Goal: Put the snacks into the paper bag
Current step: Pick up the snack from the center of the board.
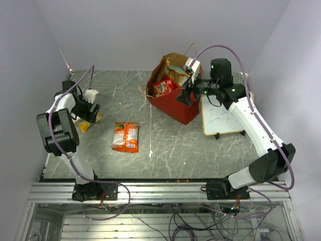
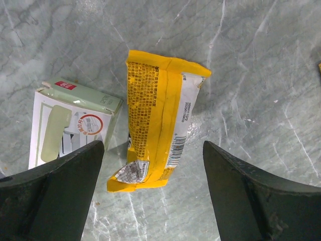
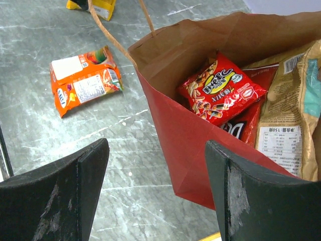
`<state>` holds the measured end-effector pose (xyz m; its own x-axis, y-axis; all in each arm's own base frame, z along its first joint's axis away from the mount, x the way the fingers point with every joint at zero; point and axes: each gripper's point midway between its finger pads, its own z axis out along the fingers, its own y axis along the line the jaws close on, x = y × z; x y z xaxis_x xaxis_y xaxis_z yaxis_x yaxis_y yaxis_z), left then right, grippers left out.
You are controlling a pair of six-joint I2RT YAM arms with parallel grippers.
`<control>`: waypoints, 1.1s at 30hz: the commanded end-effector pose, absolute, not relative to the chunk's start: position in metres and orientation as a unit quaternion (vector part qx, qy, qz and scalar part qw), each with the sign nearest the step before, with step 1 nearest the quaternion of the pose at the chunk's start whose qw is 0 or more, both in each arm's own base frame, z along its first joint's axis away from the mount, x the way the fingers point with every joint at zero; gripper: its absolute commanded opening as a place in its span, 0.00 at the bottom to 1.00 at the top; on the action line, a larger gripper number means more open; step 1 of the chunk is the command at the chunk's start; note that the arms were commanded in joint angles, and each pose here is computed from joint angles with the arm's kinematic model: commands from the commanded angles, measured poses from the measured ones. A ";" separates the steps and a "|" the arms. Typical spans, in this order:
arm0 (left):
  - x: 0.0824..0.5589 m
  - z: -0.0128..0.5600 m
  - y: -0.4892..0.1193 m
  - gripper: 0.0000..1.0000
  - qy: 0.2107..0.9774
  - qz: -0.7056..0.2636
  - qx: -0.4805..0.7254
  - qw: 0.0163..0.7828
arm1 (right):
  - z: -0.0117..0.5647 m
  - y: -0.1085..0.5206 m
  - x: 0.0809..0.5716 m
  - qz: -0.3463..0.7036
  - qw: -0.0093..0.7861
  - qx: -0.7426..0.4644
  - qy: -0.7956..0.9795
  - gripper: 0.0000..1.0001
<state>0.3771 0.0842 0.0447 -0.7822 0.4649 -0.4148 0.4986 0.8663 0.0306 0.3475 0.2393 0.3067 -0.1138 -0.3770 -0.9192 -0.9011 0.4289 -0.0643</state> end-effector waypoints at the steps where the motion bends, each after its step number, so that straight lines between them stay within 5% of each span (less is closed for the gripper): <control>1: 0.375 0.030 0.084 0.93 0.941 -0.056 0.271 0.193 | 0.312 0.239 0.354 0.265 0.491 -0.459 0.691 0.77; 10: 0.398 0.041 0.104 0.98 0.939 0.009 0.256 0.231 | 0.307 0.241 0.358 0.270 0.482 -0.461 0.695 0.77; 22: 0.394 0.096 0.075 0.99 0.909 -0.031 0.291 0.297 | 0.304 0.243 0.359 0.275 0.477 -0.461 0.696 0.77; 33: 0.374 0.065 0.076 0.97 0.913 -0.041 0.331 0.235 | 0.309 0.242 0.354 0.277 0.484 -0.462 0.690 0.78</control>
